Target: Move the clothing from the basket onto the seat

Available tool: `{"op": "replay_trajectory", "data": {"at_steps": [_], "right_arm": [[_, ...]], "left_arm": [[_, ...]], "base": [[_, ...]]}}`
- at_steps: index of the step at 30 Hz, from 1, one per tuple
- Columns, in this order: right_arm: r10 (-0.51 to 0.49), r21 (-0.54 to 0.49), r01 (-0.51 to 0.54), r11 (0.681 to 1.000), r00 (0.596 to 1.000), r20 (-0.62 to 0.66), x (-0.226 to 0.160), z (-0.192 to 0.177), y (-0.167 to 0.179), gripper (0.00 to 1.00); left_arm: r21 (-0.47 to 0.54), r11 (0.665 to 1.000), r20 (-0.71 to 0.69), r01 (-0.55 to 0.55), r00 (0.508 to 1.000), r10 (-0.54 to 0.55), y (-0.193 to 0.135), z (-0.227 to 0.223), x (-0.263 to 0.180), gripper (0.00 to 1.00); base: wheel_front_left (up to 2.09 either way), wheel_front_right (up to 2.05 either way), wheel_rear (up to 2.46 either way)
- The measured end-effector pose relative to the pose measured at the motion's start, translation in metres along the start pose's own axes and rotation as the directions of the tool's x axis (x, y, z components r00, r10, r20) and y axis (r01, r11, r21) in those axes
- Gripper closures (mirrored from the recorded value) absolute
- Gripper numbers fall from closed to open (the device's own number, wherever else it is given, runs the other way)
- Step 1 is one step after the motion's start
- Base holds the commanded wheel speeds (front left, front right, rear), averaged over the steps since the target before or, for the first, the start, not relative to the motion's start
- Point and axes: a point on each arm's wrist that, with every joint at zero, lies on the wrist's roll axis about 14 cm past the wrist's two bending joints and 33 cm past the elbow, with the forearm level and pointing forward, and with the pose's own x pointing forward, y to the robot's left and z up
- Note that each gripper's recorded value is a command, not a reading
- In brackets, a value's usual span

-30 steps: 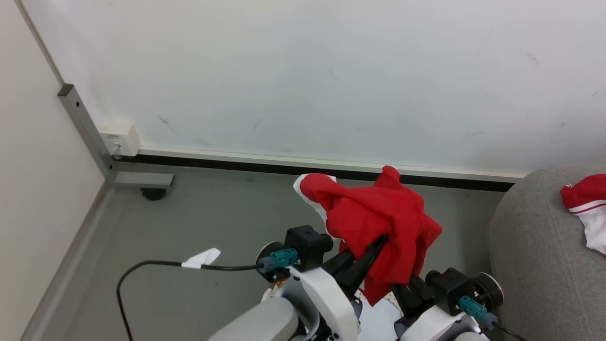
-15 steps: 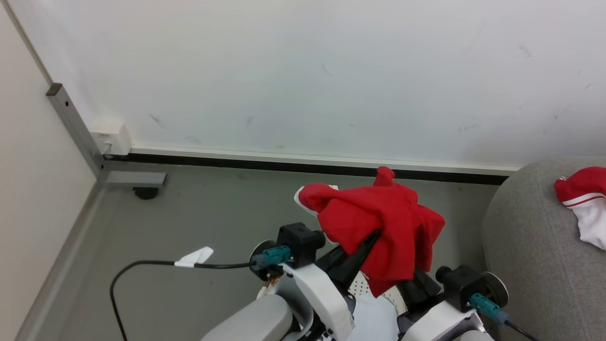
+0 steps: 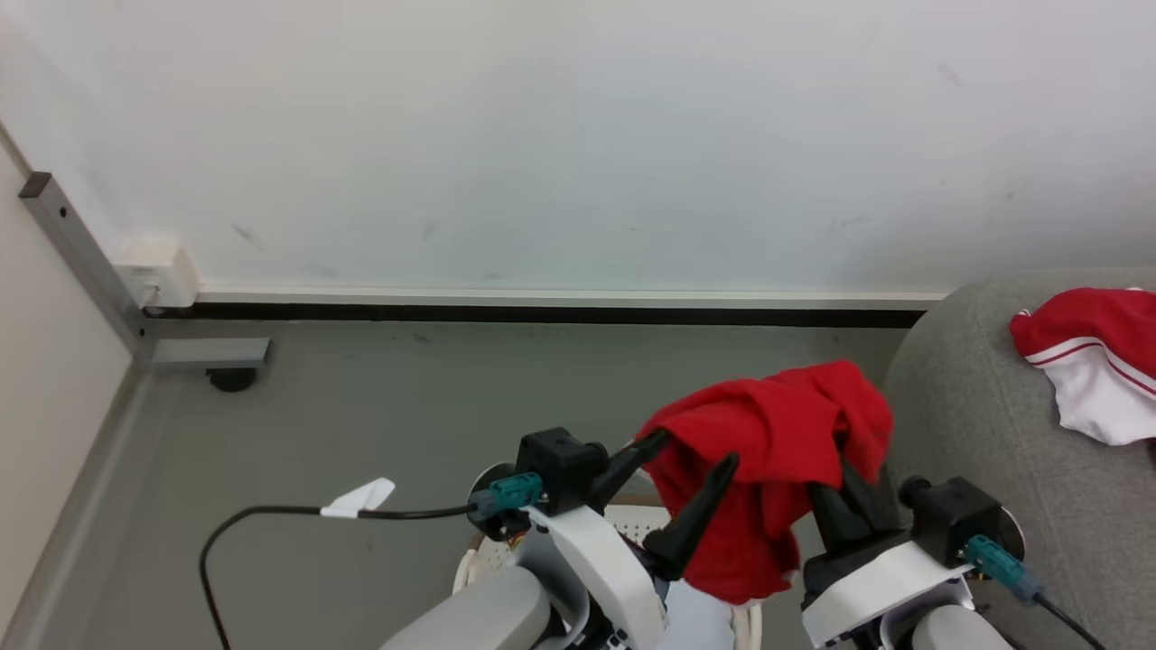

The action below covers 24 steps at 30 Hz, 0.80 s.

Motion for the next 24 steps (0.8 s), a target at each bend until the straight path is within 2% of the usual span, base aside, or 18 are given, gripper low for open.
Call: {"op": "replay_trajectory", "data": {"at_steps": [6,12,19,20,24], "right_arm": [[-0.112,-0.022,0.113,0.993,0.993,0.045,-0.015,0.016,-0.041,1.00],[-0.231,-0.049,0.237,0.970,0.968,0.097,-0.037,0.036,-0.083,1.00],[-0.365,-0.075,0.378,0.923,0.920,0.140,-0.075,0.052,-0.126,1.00],[-0.400,-0.079,0.414,0.907,0.905,0.146,-0.087,0.055,-0.135,1.00],[-0.457,-0.091,0.474,0.876,0.875,0.158,-0.108,0.060,-0.149,1.00]], "left_arm": [[-0.010,0.999,-0.025,0.039,0.999,-0.039,-0.009,-0.011,0.007,0.00],[-0.013,0.995,-0.034,0.097,0.995,-0.098,-0.023,-0.018,0.019,0.00],[0.007,0.980,-0.048,0.197,0.979,-0.196,-0.046,-0.030,0.037,0.00],[0.004,0.974,-0.055,0.225,0.973,-0.224,-0.053,-0.034,0.042,0.00],[-0.007,0.960,-0.068,0.279,0.958,-0.279,-0.067,-0.042,0.051,0.00]], "base": [[0.00,0.00,0.00],[0.00,0.00,0.00],[0.00,0.00,0.00],[0.00,0.00,0.00],[0.00,0.00,0.00]]}}
